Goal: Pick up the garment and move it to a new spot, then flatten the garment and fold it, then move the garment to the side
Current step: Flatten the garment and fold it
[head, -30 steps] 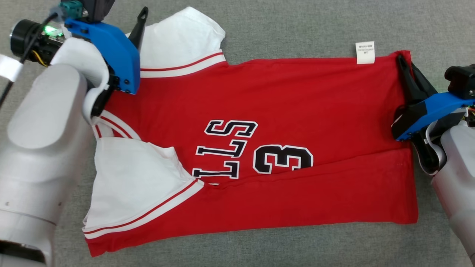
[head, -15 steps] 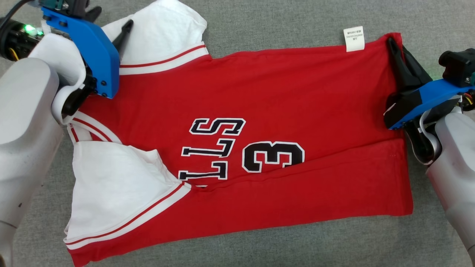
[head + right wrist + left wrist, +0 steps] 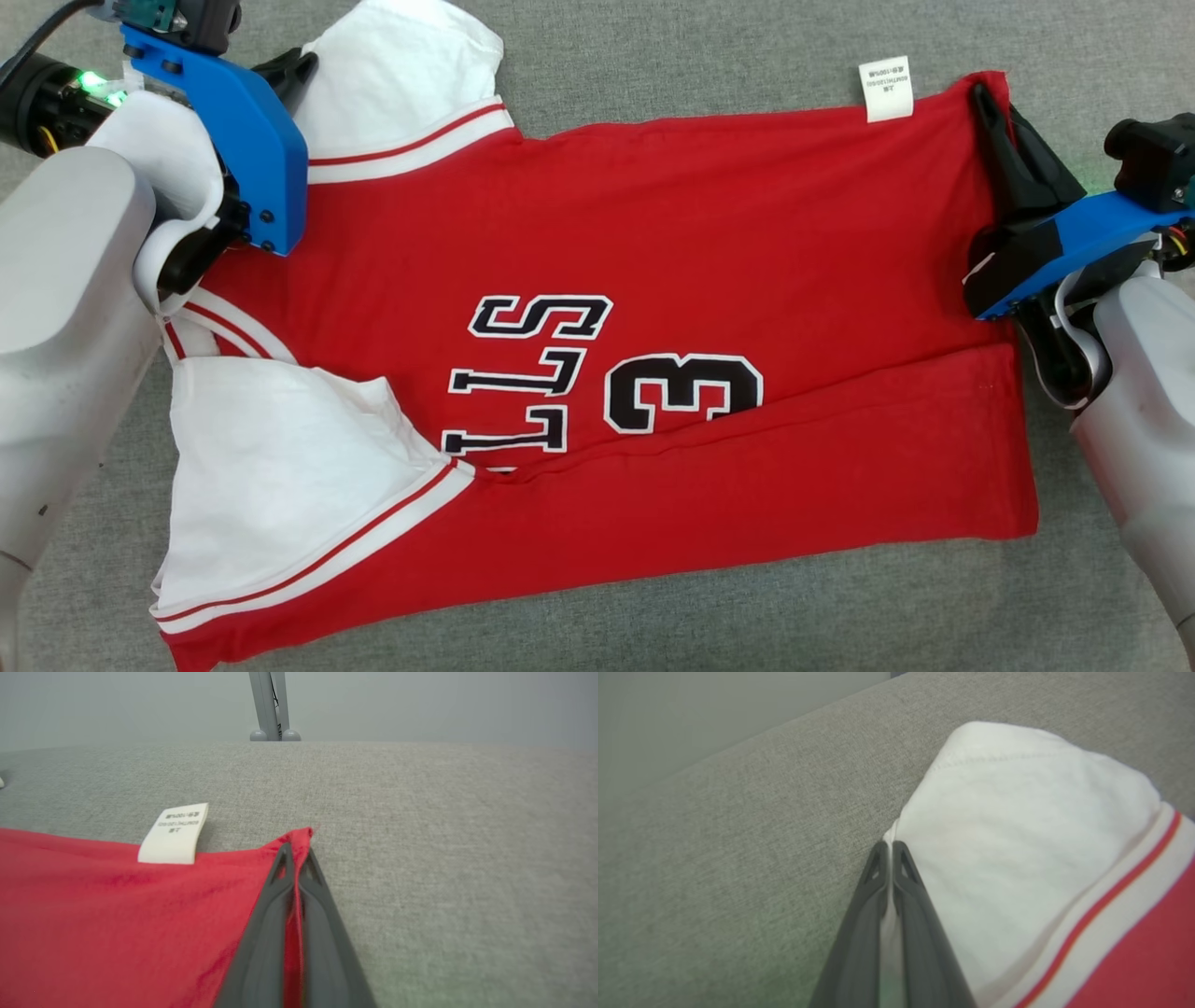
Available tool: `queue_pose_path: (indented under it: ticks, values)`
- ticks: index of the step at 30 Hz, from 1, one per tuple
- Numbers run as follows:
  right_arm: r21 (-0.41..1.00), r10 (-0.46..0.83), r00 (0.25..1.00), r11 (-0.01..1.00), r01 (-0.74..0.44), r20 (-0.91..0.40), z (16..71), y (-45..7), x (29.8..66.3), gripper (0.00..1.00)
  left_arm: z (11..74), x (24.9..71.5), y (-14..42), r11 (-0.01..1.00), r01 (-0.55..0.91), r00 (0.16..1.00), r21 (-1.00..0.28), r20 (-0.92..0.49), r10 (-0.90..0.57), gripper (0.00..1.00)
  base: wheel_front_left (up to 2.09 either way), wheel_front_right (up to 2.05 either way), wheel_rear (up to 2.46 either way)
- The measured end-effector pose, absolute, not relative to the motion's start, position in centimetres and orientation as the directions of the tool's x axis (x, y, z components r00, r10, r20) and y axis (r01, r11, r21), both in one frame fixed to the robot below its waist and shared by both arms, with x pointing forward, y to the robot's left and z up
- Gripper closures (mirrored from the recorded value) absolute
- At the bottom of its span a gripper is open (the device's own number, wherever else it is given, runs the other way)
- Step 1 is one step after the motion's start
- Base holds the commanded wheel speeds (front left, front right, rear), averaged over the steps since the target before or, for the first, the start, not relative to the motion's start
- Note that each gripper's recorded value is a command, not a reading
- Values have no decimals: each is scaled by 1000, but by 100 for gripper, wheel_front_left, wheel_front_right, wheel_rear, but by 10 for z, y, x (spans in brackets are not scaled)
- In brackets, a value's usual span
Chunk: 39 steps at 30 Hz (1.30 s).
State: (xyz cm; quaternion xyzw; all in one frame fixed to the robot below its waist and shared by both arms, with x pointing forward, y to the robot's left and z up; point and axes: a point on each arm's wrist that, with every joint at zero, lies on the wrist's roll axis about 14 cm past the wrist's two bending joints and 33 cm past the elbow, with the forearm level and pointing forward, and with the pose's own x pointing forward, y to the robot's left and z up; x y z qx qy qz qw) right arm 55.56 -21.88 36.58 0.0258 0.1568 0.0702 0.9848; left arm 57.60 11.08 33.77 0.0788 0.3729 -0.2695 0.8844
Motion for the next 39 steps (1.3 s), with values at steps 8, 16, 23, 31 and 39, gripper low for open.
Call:
queue_pose_path:
  ticks: [8, 16, 23, 31, 39]
  values:
    - [90, 136, 953, 989, -116, -270, 379, -218, 561, 100, 368, 591, 112, 839, 544, 687, 2, -575, -444, 100, 0, 0, 0]
    - [104, 129, 962, 989, -107, -241, 394, -214, 551, 100, 414, 584, 107, 834, 550, 764, 35, -425, -486, 100, 0, 0, 0]
    - [124, 118, 975, 988, -96, -189, 415, -209, 542, 100, 448, 570, 116, 846, 529, 818, 59, -300, -491, 100, 0, 0, 0]
    - [142, 131, 981, 984, -111, -141, 439, -201, 506, 100, 453, 512, 123, 873, 488, 849, 15, -242, -470, 100, 0, 0, 0]
    - [145, 149, 983, 980, -133, -108, 452, -195, 467, 100, 440, 435, 112, 893, 441, 866, -95, -216, -451, 100, 0, 0, 0]
